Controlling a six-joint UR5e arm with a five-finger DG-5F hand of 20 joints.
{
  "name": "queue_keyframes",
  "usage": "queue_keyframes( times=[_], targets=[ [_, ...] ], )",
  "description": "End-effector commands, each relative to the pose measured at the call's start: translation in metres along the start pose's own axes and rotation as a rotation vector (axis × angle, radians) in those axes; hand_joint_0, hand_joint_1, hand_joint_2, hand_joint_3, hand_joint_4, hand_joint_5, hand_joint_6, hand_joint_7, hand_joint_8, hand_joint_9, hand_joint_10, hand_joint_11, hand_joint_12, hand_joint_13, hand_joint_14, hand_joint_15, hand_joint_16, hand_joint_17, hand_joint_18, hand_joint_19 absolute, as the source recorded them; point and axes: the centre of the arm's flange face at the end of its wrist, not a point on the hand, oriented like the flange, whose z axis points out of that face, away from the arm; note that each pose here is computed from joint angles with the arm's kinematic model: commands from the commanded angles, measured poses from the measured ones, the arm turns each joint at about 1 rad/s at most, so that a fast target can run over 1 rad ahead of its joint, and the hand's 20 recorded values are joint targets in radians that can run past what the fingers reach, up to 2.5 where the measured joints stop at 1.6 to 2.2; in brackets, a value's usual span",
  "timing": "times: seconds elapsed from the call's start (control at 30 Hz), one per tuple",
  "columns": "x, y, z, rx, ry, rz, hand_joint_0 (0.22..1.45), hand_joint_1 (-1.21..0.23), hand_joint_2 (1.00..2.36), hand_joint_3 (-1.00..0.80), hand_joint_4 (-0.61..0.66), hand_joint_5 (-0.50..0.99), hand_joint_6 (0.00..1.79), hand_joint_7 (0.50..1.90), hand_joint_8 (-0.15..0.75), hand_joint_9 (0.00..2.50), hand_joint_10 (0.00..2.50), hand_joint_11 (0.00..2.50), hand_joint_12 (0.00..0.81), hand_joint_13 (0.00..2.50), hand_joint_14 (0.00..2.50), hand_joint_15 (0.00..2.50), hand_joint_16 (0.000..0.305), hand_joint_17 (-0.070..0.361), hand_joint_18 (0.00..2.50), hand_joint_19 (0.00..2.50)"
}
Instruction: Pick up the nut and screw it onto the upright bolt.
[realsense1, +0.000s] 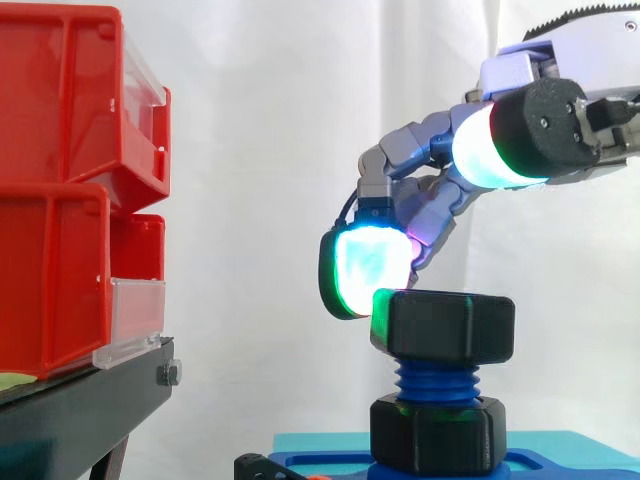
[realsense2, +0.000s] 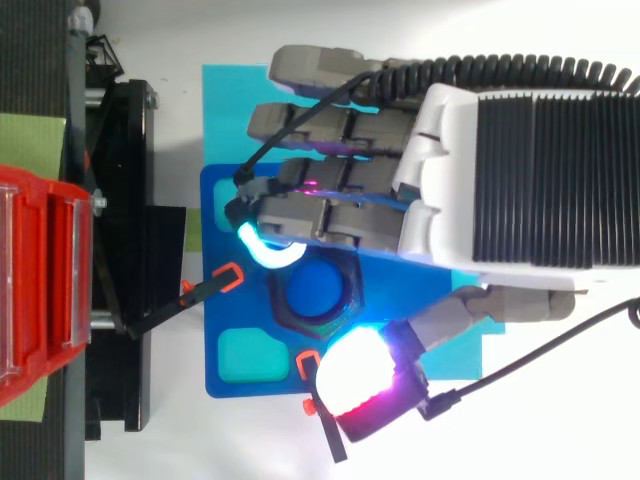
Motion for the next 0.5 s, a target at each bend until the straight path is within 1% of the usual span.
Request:
queue_keyframes(
  times=[0.0,0.1,0.2,0.3,0.4,0.47],
  targets=[
    [0.001,-0.004,-0.001,0.003,0.010,-0.001,0.53,-0.24,1.00,-0.50,0.20,0.00,0.50,1.35,0.261,0.74,0.00,0.00,0.272,0.50,0.00,0.00,0.025,0.057,0.16,0.00],
    [0.001,-0.009,-0.003,0.007,0.016,-0.003,0.54,-0.26,1.00,-0.50,0.18,0.01,0.50,1.36,0.262,0.81,0.00,0.00,0.263,0.54,0.00,0.00,0.023,0.052,0.19,0.00],
    [0.000,-0.014,-0.003,0.011,0.015,-0.002,0.54,-0.27,1.00,-0.50,0.16,0.01,0.50,1.34,0.267,0.88,0.00,0.00,0.251,0.58,0.00,0.00,0.021,0.047,0.22,0.00],
    [-0.001,-0.017,-0.004,0.013,0.015,-0.002,0.54,-0.28,1.00,-0.50,0.15,0.03,0.50,1.34,0.270,0.94,0.00,0.00,0.241,0.61,0.00,0.00,0.020,0.045,0.25,0.00],
    [-0.002,-0.019,-0.004,0.013,0.013,-0.001,0.55,-0.29,1.00,-0.50,0.12,0.05,0.50,1.33,0.250,1.06,0.00,0.00,0.226,0.65,0.00,0.00,0.018,0.040,0.29,0.00],
    [-0.002,-0.021,-0.005,0.010,0.014,-0.001,0.55,-0.30,1.00,-0.50,0.12,0.06,0.50,1.33,0.252,1.12,0.00,0.00,0.218,0.67,0.00,0.00,0.017,0.037,0.31,0.00]
  ],
)
